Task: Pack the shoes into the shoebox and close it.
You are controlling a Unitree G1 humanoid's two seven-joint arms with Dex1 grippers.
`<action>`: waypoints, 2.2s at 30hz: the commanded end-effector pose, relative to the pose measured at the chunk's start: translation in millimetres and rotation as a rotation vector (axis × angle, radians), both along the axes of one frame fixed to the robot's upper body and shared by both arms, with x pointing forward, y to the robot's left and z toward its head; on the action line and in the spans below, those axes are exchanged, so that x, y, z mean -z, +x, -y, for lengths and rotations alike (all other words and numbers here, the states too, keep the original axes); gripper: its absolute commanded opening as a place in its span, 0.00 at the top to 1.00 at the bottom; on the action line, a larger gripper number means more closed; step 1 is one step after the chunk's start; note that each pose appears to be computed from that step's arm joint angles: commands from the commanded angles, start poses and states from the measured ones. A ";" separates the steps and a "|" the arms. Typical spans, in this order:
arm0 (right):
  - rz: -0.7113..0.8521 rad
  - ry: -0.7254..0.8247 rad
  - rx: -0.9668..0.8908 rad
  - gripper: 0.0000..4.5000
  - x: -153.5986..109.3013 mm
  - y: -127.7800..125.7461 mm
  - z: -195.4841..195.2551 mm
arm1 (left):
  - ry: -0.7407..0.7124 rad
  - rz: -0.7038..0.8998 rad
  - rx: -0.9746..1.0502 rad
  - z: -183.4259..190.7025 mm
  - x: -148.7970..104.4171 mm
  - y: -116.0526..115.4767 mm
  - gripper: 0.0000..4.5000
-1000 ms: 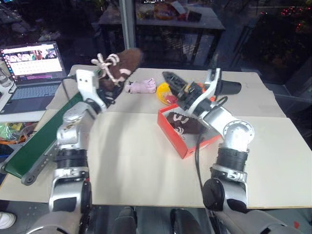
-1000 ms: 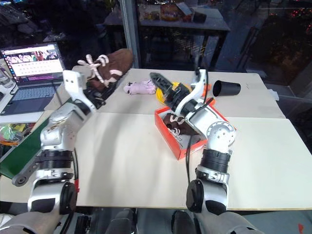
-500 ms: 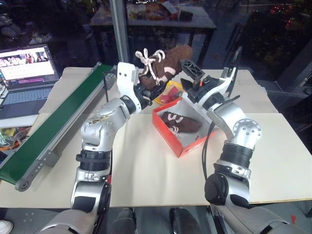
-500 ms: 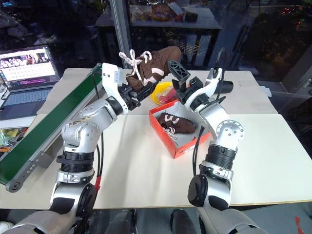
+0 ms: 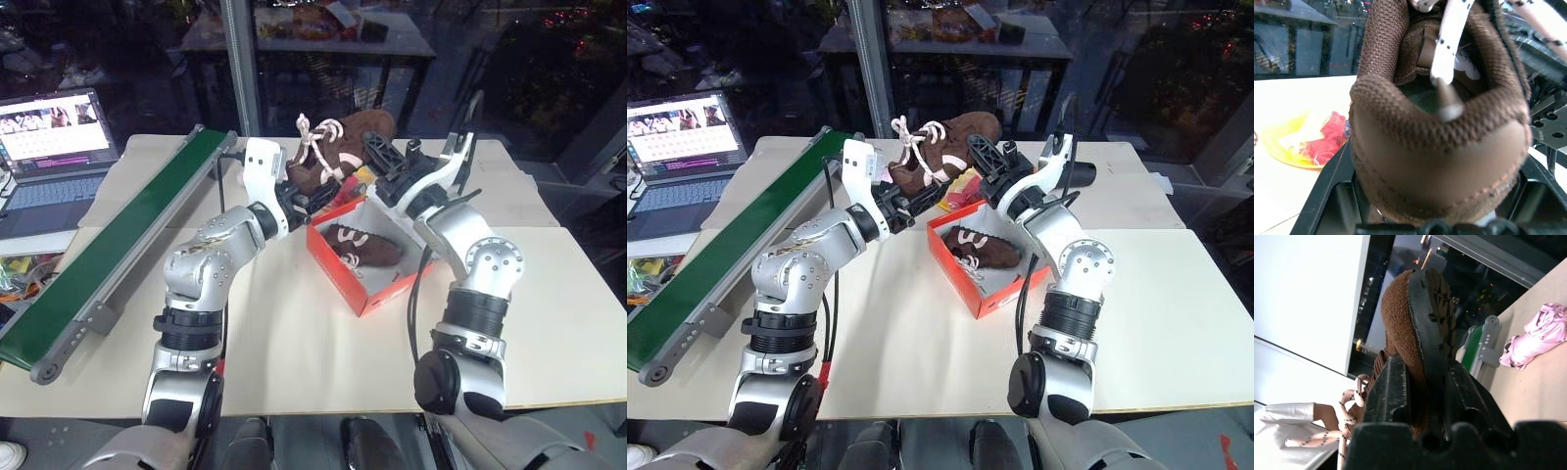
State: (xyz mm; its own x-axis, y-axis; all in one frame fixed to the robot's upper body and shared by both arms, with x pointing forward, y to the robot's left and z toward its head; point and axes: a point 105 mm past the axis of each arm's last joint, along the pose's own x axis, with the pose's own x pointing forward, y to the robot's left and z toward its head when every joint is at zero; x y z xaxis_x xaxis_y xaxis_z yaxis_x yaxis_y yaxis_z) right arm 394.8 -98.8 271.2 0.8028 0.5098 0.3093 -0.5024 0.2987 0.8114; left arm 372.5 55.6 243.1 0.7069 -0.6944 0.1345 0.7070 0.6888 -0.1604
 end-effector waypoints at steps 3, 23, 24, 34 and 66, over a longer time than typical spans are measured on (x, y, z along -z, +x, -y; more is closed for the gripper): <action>0.144 -0.219 0.147 0.91 -23.2 4.8 22.5 | -0.007 0.092 -0.110 -36.8 -25.6 7.8 0.00; 0.205 -1.046 -0.092 0.91 40.5 -9.9 43.2 | 0.107 0.063 -0.402 -121.2 -2.8 23.3 0.00; 0.202 -1.057 -0.102 0.91 42.9 -10.8 43.8 | 0.106 0.062 -0.404 -122.0 -2.7 22.5 0.00; 0.231 -1.181 -0.235 0.91 51.6 -14.8 43.0 | 0.096 0.047 -0.425 -124.6 2.3 19.4 0.00; 0.230 -1.412 -0.578 0.91 103.7 -20.0 66.6 | 0.097 0.015 -0.438 -125.7 15.2 7.3 0.00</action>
